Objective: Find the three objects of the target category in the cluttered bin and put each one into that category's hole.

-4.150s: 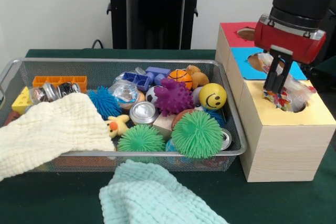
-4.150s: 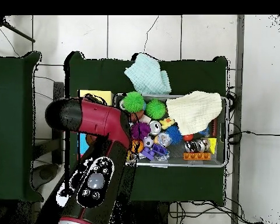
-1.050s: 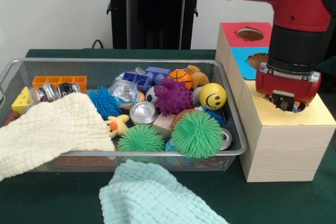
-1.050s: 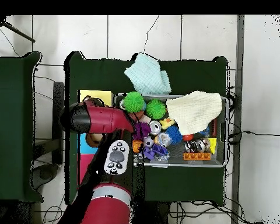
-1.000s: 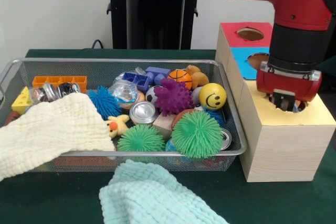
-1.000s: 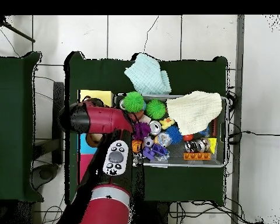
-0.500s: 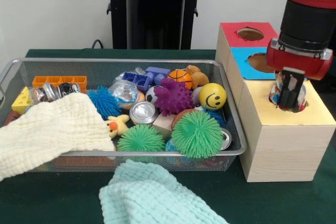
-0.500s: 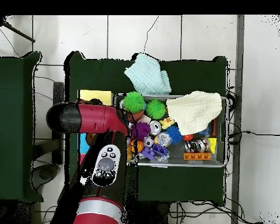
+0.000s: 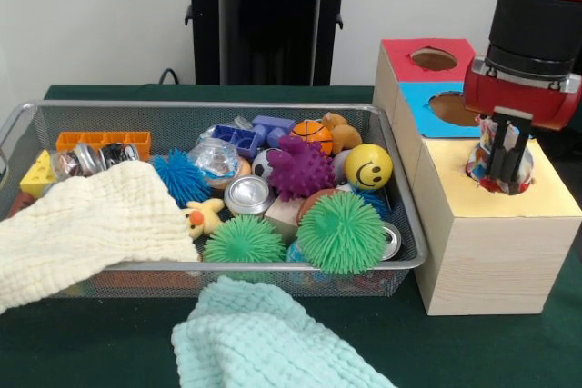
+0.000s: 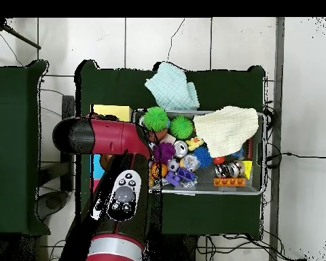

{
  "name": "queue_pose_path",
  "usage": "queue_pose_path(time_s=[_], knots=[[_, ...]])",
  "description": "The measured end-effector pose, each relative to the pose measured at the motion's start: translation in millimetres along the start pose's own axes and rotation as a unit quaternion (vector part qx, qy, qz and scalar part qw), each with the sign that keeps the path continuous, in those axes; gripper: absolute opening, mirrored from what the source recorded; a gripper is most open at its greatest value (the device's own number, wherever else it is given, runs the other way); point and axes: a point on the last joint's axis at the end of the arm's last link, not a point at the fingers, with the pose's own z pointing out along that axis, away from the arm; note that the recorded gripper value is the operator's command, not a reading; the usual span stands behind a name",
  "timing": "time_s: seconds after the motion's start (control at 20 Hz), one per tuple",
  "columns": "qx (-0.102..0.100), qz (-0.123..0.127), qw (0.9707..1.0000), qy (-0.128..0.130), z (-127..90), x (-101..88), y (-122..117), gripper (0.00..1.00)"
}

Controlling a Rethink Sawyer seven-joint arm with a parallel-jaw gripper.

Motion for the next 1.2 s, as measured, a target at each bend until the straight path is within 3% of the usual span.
queue_pose_path(time_s=[0.75, 0.95, 1.2], knots=[[0.011, 0.0, 0.9999, 0.006, -7, -0.3, -4, 0.0], [0.021, -0.003, 0.9997, 0.014, -32, 0.9, -4, 0.0], [0.02, -0.007, 0.9998, 0.005, -83, -2.5, 4, 0.0]])
